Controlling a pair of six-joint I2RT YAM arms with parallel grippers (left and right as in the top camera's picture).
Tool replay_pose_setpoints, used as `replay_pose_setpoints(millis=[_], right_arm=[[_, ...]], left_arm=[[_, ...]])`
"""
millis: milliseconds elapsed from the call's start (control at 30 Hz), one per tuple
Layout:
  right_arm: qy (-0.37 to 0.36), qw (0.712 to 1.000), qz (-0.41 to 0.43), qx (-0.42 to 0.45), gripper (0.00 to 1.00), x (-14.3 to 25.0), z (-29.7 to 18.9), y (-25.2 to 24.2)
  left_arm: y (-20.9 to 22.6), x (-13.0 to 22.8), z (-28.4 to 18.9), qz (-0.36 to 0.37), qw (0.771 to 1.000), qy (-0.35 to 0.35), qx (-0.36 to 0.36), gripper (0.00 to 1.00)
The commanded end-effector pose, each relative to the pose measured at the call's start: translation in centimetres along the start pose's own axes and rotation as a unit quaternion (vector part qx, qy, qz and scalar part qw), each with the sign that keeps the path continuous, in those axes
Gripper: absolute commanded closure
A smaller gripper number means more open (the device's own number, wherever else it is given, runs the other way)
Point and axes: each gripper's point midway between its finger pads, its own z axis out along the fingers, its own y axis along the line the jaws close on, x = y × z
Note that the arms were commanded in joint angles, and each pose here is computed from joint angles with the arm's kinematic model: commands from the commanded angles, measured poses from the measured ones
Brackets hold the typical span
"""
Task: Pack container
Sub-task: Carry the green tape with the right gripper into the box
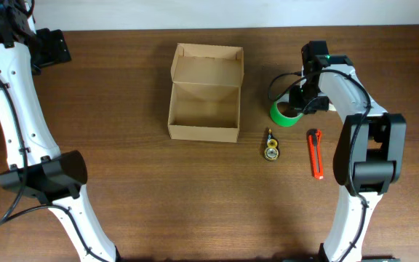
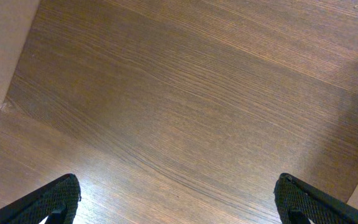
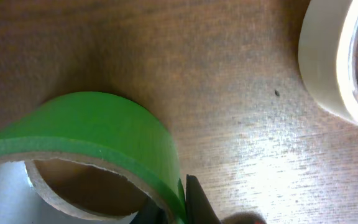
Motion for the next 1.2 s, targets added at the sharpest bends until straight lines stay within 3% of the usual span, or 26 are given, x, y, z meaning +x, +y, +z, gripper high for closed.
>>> replay_pose_setpoints(millis=[0,367,533,933,1167], right_arm=[[-0.033,0.999,0.005,-0.001,0.97,-0.8,-3.3,-0.4],[-0.184,0.981,-0.001,-0.069,0.96,-0.7,-18.3,0.5],[-0.208,0.968,-0.067,-0.123,0.96,1.6,-22.5,3.6],[-0.246,0.931,-0.221,-0.154,0.97,2.8,-26.4,15.1],[-0.221,0.932,-0.248,-0.141,0.97,1.3,-23.7,18.9]], left_arm=[[0.1,-0.1,-0.8,0.006,1.000,-0.008,0.005,0.01],[0.1,-0.1,-0.8,0.006,1.000,-0.008,0.005,0.00],[0.1,-0.1,-0.8,0.006,1.000,-0.008,0.005,0.00],[0.1,-0.1,-0.8,0.006,1.000,-0.008,0.005,0.00],[0.1,-0.1,-0.8,0.006,1.000,-0.008,0.005,0.01]])
